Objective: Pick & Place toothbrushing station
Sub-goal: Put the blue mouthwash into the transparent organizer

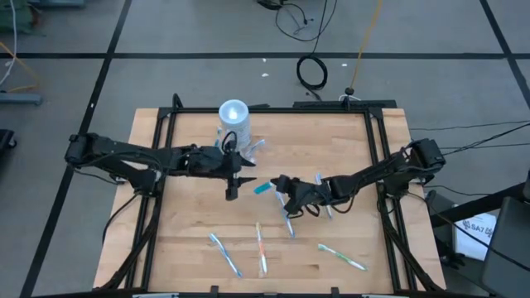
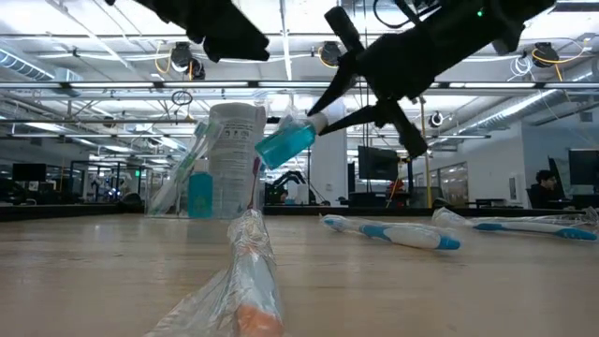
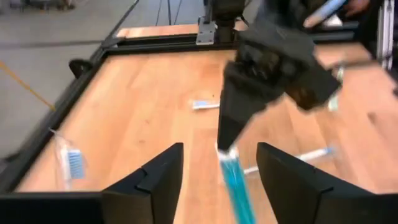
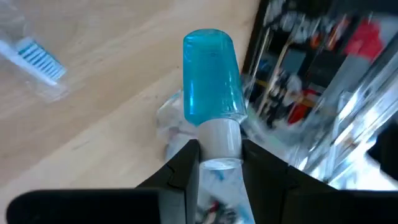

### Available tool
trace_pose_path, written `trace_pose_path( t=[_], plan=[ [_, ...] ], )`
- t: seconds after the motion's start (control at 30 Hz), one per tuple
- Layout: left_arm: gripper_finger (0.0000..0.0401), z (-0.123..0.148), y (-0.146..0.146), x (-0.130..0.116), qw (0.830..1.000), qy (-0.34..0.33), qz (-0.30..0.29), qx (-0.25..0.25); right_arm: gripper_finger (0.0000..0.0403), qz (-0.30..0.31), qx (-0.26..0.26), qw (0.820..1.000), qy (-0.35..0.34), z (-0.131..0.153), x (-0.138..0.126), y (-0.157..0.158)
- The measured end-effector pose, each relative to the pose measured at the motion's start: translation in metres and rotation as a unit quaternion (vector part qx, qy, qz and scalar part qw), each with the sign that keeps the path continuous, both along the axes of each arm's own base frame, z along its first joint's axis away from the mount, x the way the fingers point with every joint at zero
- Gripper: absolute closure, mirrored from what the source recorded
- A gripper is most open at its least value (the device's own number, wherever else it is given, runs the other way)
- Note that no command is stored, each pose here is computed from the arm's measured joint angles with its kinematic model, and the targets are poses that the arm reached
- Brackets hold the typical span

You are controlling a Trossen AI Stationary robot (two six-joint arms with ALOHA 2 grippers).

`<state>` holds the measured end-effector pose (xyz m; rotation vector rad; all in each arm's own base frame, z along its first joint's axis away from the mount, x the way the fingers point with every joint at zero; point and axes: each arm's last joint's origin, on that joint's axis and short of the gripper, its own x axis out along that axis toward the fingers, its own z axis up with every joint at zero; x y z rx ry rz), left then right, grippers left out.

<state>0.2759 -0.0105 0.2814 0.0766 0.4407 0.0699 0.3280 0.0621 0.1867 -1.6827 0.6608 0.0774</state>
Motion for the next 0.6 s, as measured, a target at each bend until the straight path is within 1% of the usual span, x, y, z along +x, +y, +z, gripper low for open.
trace_pose_path(
  t=[0.07,0.13,0.27,0.43,0.53,0.6],
  plan=[
    [0.0183,-0.001,0.000,0.003,1.000,0.004,0.012,-0.026,0.0314,0.026,-0.030,0.999,0.008,-0.003,0.003,0.001],
    [0.0182,-0.004,-0.001,0.007,0.999,0.005,0.009,-0.048,0.0314,0.042,-0.055,0.998,0.004,-0.004,0.006,0.002],
    [0.0187,-0.020,-0.002,0.016,0.995,0.034,0.017,-0.089,0.0314,0.052,-0.076,0.996,-0.008,0.000,0.008,0.003],
    [0.0197,-0.040,-0.005,0.032,0.994,0.047,0.018,-0.093,0.0313,0.055,-0.082,0.995,-0.019,0.002,0.009,0.003],
    [0.0198,-0.045,-0.003,0.040,0.994,0.033,0.026,-0.103,0.0312,0.060,-0.097,0.993,-0.020,0.004,0.010,0.003],
    [0.0198,-0.047,-0.002,0.043,0.993,0.030,0.023,-0.116,0.0312,0.059,-0.096,0.993,-0.019,0.003,0.010,0.003]
  ],
)
